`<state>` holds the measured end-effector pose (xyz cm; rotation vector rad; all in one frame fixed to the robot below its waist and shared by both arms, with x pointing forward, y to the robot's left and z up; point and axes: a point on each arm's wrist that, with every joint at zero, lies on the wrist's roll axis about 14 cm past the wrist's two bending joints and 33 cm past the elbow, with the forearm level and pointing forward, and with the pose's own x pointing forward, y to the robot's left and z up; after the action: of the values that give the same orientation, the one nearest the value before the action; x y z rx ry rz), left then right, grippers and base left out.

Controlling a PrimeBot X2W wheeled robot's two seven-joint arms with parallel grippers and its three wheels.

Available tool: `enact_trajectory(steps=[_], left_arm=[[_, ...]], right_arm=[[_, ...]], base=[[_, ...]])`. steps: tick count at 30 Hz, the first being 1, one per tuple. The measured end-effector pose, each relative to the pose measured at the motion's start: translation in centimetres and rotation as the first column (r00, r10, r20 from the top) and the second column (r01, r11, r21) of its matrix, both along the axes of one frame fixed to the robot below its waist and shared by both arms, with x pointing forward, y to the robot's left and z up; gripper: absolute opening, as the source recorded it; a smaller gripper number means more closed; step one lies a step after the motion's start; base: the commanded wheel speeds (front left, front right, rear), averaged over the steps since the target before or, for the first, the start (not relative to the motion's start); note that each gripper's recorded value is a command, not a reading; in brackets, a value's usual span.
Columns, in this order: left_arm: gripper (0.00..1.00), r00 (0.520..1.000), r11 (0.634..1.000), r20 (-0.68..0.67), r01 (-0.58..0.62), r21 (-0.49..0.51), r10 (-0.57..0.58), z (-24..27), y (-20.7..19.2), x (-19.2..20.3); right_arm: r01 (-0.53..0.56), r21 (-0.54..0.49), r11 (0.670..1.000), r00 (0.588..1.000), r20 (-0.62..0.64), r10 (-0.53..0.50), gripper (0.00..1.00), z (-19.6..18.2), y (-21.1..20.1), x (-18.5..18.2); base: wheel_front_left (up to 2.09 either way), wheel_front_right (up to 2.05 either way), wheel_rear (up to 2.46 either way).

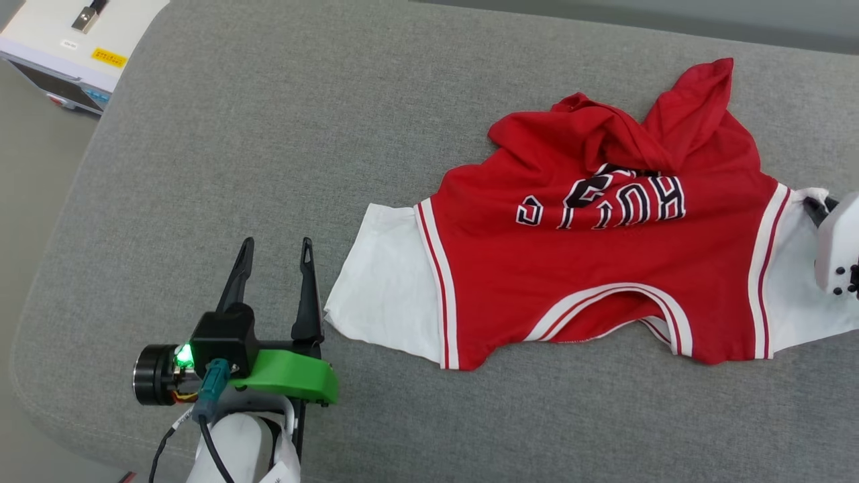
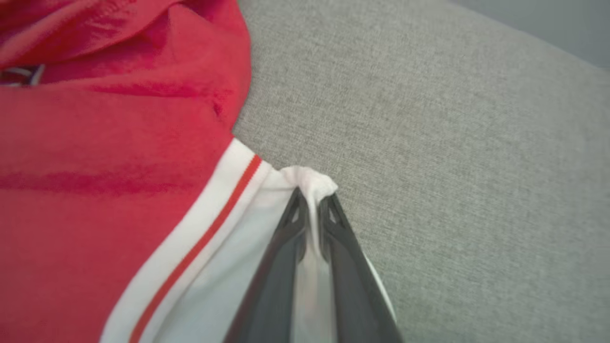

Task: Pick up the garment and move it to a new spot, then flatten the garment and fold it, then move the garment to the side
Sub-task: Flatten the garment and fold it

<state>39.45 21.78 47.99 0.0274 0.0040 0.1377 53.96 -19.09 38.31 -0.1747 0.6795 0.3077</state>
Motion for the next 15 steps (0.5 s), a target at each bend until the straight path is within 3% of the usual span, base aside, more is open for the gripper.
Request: enact_trajectory(steps=[6,10,12,15], left_arm=[[1.0,1.0,1.0,0.013,-0.001,0.009,0.001,0.5,0.1,-0.7],[1.0,1.0,1.0,0.026,0.016,0.007,-0.016,0.9,-0.4,-0.9],[1.0,0.999,1.0,0.031,0.027,0.008,-0.027,1.1,-0.7,-1.0],[1.0,0.998,0.999,0.038,0.044,0.003,-0.044,1.2,-1.3,-0.9]], right_arm=[[-0.001,0.016,1.0,0.971,0.238,-0.003,1.0,5.0,-1.7,1.3],[-0.017,0.006,1.0,0.945,0.328,0.014,1.0,8.2,-2.8,1.3],[-0.022,0.002,1.0,0.947,0.32,0.02,1.0,8.9,-3.4,0.7],[-0.015,-0.005,1.0,0.98,0.197,0.016,1.0,8.3,-4.5,-1.2]], base=[[0.0,0.0,0.0],[0.0,0.0,0.0],[0.0,0.0,0.0],[0.0,0.0,0.0]])
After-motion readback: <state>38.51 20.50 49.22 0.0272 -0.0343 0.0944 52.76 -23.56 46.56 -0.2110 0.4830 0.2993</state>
